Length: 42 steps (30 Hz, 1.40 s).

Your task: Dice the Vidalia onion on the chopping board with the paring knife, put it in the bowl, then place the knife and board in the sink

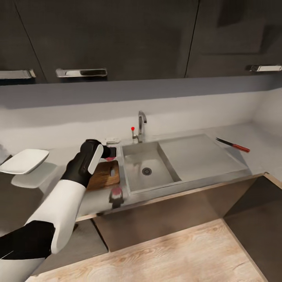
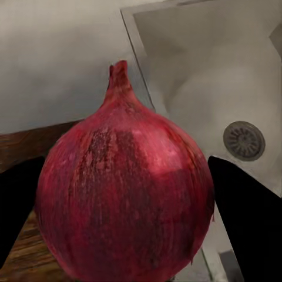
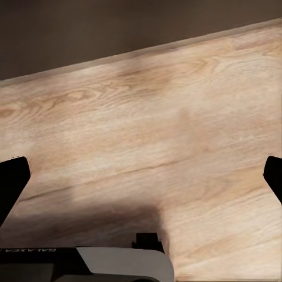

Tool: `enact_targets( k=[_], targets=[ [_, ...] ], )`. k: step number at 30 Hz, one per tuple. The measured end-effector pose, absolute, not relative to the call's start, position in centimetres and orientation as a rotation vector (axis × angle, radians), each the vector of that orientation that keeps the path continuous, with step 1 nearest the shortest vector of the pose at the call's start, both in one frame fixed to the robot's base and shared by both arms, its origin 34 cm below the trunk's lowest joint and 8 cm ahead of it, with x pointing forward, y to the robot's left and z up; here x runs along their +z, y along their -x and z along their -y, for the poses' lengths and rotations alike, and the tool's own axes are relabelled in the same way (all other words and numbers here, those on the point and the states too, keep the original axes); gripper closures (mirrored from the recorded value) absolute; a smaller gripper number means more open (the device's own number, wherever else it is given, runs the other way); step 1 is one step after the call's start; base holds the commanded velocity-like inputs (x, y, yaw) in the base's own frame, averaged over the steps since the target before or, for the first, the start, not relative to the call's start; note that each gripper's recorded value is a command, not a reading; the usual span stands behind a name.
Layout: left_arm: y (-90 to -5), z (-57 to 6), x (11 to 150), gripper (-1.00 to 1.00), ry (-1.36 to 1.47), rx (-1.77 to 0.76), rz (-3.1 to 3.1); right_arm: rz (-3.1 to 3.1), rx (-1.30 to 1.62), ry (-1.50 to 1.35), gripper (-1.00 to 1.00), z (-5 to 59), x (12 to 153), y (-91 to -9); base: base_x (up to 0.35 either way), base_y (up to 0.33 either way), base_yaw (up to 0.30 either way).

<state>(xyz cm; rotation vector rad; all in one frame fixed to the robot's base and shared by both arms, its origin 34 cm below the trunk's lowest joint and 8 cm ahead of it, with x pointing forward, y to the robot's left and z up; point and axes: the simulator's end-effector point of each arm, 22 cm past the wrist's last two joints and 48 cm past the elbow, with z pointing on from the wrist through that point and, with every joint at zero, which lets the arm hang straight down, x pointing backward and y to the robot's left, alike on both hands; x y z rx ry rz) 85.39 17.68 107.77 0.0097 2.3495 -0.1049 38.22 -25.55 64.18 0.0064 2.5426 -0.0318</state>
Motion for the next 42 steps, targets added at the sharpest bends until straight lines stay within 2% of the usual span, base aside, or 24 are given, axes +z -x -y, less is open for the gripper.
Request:
enact_targets(
  k=[23, 32, 42],
  targets=[
    [-84.3, -17.5, 104.1, 1.00, -0.014, -0.097, -2.436, -2.540, -0.032, -0.007, -1.00, 25.5, 64.2, -38.3, -0.014, 0.000, 0.271],
    [-83.9, -16.8, 103.4, 1.00, -0.037, -0.093, -2.454, -2.540, -0.030, -0.006, -1.00, 25.5, 64.2, -38.3, 0.005, -0.001, 0.046],
    [-83.7, -16.1, 103.0, 1.00, -0.063, -0.086, -2.463, -2.540, -0.031, -0.006, -1.00, 25.5, 64.3, -38.3, 0.164, -0.154, 0.001]
  ],
)
